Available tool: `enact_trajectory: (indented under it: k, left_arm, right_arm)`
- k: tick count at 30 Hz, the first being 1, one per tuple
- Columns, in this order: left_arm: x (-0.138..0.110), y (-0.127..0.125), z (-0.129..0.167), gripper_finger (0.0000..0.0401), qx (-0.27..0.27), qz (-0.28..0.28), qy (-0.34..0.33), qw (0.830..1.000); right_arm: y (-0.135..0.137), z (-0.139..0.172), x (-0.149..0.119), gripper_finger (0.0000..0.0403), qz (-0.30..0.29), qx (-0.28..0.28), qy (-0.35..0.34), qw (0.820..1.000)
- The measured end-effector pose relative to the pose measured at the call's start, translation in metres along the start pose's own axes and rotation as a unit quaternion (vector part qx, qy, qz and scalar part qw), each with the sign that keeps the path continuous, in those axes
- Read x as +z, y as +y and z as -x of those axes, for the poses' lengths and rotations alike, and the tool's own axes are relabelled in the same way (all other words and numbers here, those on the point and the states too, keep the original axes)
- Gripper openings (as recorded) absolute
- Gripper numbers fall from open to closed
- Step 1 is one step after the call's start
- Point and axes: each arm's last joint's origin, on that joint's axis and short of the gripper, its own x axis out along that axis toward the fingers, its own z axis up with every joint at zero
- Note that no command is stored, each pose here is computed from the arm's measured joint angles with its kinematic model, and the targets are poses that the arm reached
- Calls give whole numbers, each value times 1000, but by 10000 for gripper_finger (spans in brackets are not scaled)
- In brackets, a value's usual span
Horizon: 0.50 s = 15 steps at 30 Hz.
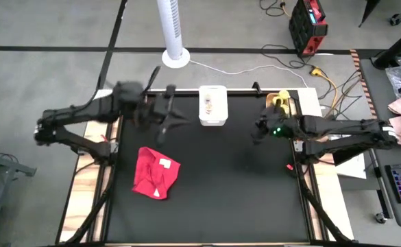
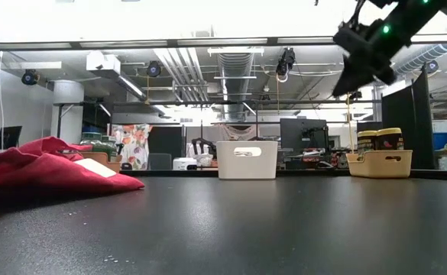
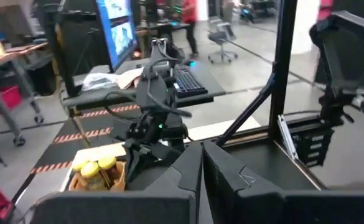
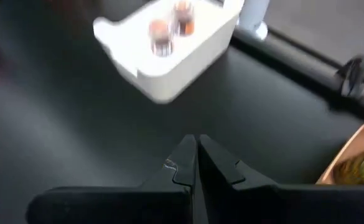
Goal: Sort spices by type
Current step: Return to Home Position
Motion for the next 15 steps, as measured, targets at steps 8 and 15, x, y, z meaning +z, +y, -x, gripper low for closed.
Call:
enact_trajectory:
  k: [8, 15]
  left_arm:
    - [-41, -65, 34, 0, 30, 28, -21, 999]
    - [-92, -103, 25, 0, -16, 21, -78, 997]
  right_arm:
    - [26, -9, -24, 9, 52, 41, 29, 997]
    - [71, 14, -30, 9, 165, 196, -104, 961]
